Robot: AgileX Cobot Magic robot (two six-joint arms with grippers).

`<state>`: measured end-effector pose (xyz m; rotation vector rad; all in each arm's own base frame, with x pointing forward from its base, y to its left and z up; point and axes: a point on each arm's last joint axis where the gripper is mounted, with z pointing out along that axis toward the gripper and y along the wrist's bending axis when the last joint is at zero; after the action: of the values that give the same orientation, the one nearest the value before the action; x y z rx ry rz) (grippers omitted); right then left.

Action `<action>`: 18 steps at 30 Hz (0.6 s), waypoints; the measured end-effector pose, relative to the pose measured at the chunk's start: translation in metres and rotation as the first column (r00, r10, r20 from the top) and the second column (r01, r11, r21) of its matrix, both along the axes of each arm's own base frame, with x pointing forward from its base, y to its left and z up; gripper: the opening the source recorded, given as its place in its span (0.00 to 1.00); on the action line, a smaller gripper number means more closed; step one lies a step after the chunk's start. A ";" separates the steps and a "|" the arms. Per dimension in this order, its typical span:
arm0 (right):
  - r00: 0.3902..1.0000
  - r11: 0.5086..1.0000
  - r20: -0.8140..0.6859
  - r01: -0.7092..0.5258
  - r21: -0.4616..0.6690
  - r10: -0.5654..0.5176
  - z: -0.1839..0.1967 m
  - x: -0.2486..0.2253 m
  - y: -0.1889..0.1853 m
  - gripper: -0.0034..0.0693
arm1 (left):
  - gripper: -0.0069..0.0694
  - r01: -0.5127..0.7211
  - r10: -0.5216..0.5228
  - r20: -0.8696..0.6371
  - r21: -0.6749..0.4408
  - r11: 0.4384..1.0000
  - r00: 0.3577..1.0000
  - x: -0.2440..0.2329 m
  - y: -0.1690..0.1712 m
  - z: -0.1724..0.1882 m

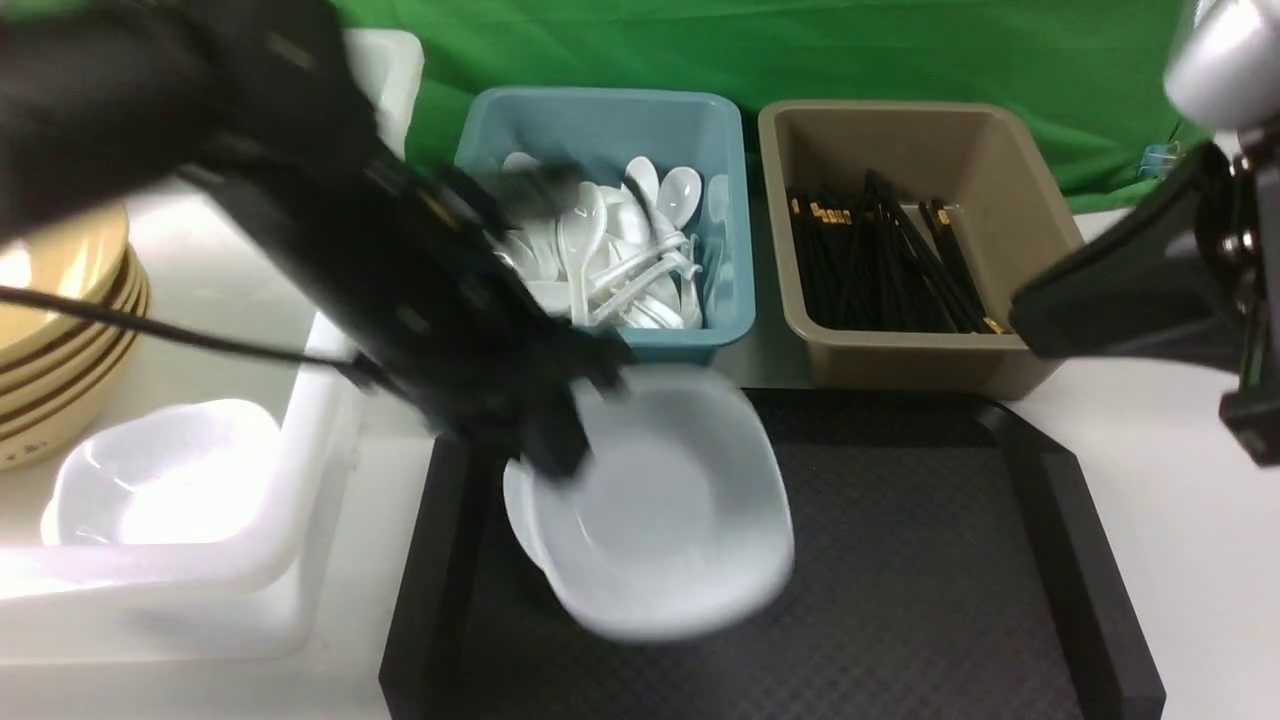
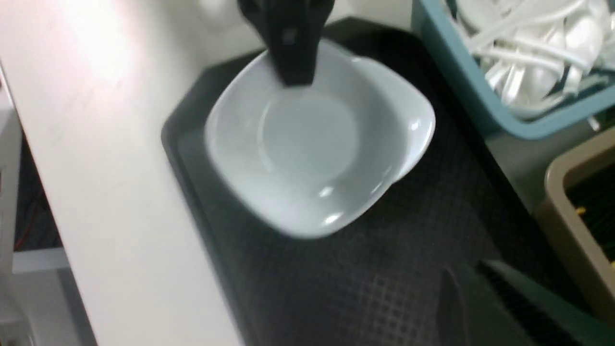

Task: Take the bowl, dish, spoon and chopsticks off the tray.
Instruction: Use the left arm to put the plate into the large storage box on the left

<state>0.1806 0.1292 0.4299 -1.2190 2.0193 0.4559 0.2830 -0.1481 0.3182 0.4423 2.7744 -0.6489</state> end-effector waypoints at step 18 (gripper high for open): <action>0.946 0.956 0.140 -0.288 -0.052 0.292 0.020 0.042 0.155 0.07 | 0.11 -0.767 0.773 -0.009 -0.132 0.628 0.634 -0.037 0.236 -0.027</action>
<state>0.2230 0.2840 0.4502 -1.5331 1.7352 0.4616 0.2463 0.0874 0.2913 -0.7448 2.4813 -0.5510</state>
